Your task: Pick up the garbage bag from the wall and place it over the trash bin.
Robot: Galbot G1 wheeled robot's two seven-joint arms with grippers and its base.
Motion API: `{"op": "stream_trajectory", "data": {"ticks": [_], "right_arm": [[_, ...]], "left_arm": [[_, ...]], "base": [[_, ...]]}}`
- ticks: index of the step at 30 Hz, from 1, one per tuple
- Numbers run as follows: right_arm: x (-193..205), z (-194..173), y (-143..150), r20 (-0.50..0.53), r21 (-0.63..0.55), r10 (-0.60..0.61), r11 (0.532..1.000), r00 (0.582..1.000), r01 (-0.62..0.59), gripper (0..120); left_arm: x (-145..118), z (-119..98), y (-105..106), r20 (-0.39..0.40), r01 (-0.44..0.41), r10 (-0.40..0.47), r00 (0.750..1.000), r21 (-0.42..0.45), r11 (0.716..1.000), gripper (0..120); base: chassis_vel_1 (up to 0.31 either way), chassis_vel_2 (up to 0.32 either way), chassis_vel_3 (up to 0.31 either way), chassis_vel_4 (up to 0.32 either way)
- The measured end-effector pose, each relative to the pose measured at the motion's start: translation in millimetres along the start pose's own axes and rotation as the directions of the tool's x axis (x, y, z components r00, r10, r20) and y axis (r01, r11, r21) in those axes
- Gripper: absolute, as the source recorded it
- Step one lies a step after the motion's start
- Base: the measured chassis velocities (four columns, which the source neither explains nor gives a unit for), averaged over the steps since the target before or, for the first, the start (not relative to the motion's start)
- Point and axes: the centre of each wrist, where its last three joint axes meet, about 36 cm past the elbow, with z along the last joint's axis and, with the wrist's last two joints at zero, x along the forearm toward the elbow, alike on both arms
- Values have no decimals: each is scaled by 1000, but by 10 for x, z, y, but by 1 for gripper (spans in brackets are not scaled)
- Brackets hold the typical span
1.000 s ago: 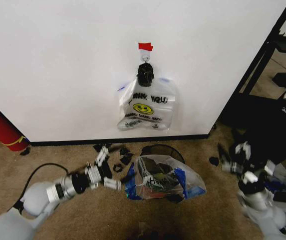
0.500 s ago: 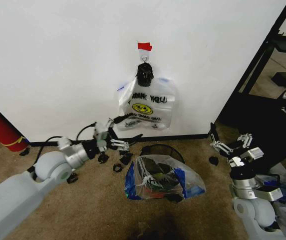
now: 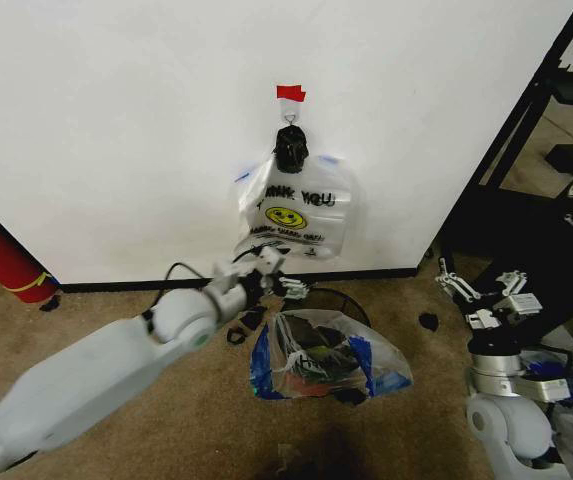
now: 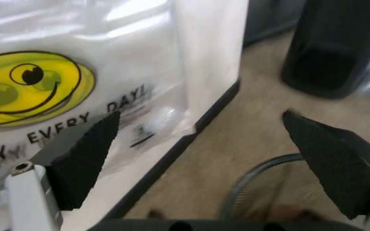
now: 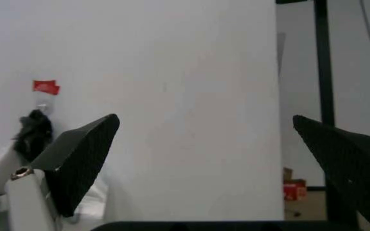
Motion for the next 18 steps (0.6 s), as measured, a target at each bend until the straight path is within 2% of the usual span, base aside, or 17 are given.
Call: {"op": "stream_trajectory", "data": {"ticks": [5,7,8,13,18], "right_arm": [[27,-65,-69,-8,35,54,998,998,-54,100],[39,-65,-85,-18,52,60,997,998,-59,100],[39,-65,-85,-18,52,60,997,998,-59,100],[65,-11,-33,-32,64,60,996,998,-58,100],[91,12,32,-37,58,62,997,997,-60,100]], "left_arm": [[-157,-24,78,-141,-19,12,990,-50,999,100],[-184,-15,82,-214,-52,38,976,-59,997,100],[-184,-15,82,-214,-52,38,976,-59,997,100],[-326,-37,141,-315,-104,76,946,-74,992,100],[-461,-45,131,-357,-125,88,930,-81,989,100]], "base": [[0,0,0,0],[0,0,0,0],[0,0,0,0],[0,0,0,0],[0,0,0,0]]}}
